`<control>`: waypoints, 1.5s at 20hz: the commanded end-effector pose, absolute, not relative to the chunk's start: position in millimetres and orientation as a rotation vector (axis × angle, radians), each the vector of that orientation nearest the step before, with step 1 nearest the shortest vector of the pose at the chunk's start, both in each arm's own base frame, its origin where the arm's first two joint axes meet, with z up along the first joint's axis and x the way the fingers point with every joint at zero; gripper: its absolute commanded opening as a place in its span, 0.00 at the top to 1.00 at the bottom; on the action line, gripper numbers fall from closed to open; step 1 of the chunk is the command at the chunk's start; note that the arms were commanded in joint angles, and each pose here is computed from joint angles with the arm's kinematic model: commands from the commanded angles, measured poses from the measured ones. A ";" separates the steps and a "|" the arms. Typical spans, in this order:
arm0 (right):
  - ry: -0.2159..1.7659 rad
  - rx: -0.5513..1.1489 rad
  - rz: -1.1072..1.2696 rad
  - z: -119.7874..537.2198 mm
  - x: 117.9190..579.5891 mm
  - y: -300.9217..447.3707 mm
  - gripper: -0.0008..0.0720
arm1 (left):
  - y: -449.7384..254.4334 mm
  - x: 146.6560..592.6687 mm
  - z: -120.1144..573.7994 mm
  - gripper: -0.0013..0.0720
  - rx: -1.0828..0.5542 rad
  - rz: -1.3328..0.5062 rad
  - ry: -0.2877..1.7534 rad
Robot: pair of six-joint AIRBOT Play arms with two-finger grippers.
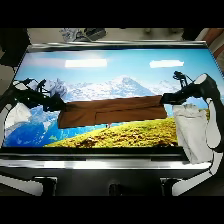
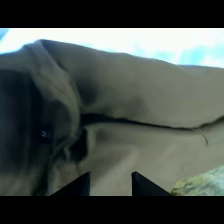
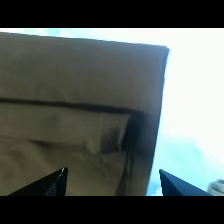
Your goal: Fold the shirts.
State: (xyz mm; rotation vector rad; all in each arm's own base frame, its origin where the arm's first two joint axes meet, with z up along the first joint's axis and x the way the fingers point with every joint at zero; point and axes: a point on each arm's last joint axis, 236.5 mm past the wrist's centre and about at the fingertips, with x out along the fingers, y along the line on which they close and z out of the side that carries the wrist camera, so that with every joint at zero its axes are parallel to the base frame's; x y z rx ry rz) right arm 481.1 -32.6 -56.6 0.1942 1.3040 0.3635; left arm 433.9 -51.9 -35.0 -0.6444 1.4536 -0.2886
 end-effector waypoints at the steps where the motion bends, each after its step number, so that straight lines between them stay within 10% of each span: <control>1: 1.312 0.363 0.401 -56.9 471.9 -40.9 0.02 | -61.2 430.8 -0.2 0.52 -0.590 -0.346 1.407; 11: 1.438 0.459 0.361 -113.4 476.5 11.0 0.08 | -133.6 421.2 80.9 0.52 -0.417 -0.492 1.218; 13: 1.451 0.439 0.382 -114.2 474.7 22.7 0.37 | -146.5 417.9 81.2 0.53 -0.399 -0.516 1.222; 15: 1.439 0.448 0.419 -105.7 474.9 32.0 0.91 | -159.9 416.5 77.3 0.55 -0.384 -0.538 1.229; 17: 1.386 0.395 0.498 -80.2 475.0 36.7 0.92 | -179.4 420.1 69.6 0.55 -0.368 -0.560 1.222; 19: 1.330 0.329 0.543 -43.1 472.3 38.6 0.92 | -210.2 426.6 54.9 0.93 -0.347 -0.587 1.208; 30: 1.104 0.130 0.620 165.3 379.7 62.3 0.92 | -444.7 396.7 -32.0 0.93 -0.929 -0.730 1.334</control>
